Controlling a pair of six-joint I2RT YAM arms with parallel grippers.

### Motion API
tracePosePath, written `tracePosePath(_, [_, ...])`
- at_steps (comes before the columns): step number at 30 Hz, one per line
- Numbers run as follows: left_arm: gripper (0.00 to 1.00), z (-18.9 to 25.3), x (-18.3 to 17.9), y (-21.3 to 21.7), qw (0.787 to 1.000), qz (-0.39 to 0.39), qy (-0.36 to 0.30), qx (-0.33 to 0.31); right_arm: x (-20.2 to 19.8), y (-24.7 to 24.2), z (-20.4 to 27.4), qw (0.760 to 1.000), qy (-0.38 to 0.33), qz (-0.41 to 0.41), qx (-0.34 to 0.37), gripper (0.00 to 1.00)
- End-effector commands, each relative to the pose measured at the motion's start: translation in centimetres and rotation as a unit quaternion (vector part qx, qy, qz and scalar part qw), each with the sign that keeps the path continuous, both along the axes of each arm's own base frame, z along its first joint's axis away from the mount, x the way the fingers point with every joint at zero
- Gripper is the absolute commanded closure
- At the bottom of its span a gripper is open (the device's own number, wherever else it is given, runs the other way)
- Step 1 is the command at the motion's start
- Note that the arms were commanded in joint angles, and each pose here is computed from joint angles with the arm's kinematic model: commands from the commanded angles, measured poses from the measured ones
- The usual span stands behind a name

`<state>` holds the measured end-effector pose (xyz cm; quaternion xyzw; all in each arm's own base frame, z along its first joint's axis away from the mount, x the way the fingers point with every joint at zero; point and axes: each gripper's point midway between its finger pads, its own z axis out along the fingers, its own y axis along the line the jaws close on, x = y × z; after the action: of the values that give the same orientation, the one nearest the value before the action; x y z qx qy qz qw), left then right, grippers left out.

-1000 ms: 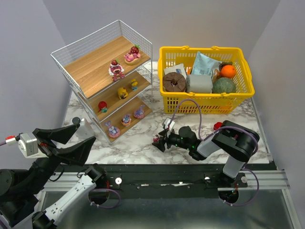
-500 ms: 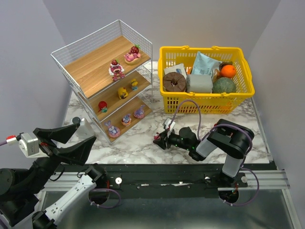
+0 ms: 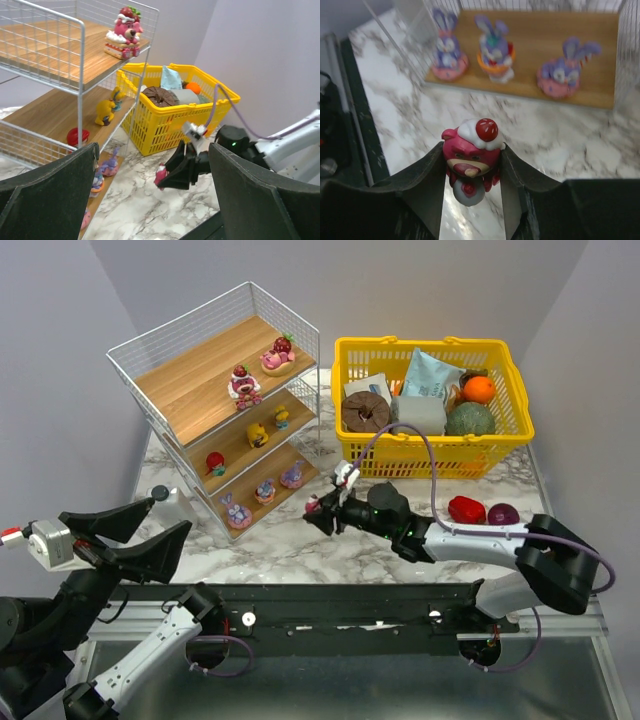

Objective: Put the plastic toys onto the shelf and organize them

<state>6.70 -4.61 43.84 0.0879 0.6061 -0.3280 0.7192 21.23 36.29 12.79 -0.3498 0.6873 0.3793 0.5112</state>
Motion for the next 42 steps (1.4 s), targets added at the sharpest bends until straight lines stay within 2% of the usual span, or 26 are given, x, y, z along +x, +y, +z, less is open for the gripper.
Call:
tracePosePath(1, [0.01,-1.1,0.8,3.1,0.996,0.082,0.019,0.003,0.0,0.6,4.5,0.997,0.022,-0.046,-0.054,0.87])
tracePosePath(5, [0.01,-2.4,1.8,5.8,0.986,0.160,0.039,0.010,-0.7,2.2,10.3,0.997,0.010,-0.058,-0.042,0.87])
tracePosePath(6, [0.01,-2.9,2.0,6.2,0.984,0.173,0.044,0.015,-0.6,2.7,13.0,0.998,0.003,-0.061,-0.025,0.87])
tracePosePath(9, [0.01,-3.9,2.7,7.7,0.973,0.221,0.054,0.026,-1.0,3.5,16.0,0.998,0.001,-0.065,-0.019,0.87])
tracePosePath(10, [0.01,-4.3,2.8,8.3,0.969,0.238,0.057,0.030,-0.8,4.2,19.4,0.998,-0.010,-0.068,0.006,0.86])
tracePosePath(12, [0.01,-4.6,3.1,8.7,0.965,0.253,0.056,0.035,-1.1,5.0,21.0,0.998,-0.013,-0.067,0.005,0.87])
tracePosePath(13, [0.01,-5.0,3.3,8.7,0.964,0.257,0.056,0.037,-1.0,5.3,24.7,0.997,-0.023,-0.071,0.036,0.87])
tracePosePath(19, [0.01,-6.4,3.9,9.4,0.956,0.283,0.066,0.041,-0.1,8.6,28.5,0.995,-0.028,-0.089,0.035,0.85])
tracePosePath(20, [0.01,-6.5,3.9,9.4,0.956,0.283,0.066,0.040,-0.2,8.9,30.8,0.994,-0.035,-0.091,0.057,0.85])
tracePosePath(21, [0.01,-6.6,3.9,9.5,0.955,0.286,0.068,0.039,0.1,9.8,30.0,0.994,-0.034,-0.096,0.047,0.84])
tracePosePath(27, [0.01,-6.9,3.8,9.6,0.955,0.286,0.069,0.038,-0.1,12.9,33.9,0.992,-0.046,-0.092,0.075,0.82])
tracePosePath(42, [0.01,-6.6,3.2,9.9,0.958,0.277,0.062,0.031,0.9,17.0,34.1,0.986,-0.070,-0.123,0.090,0.75])
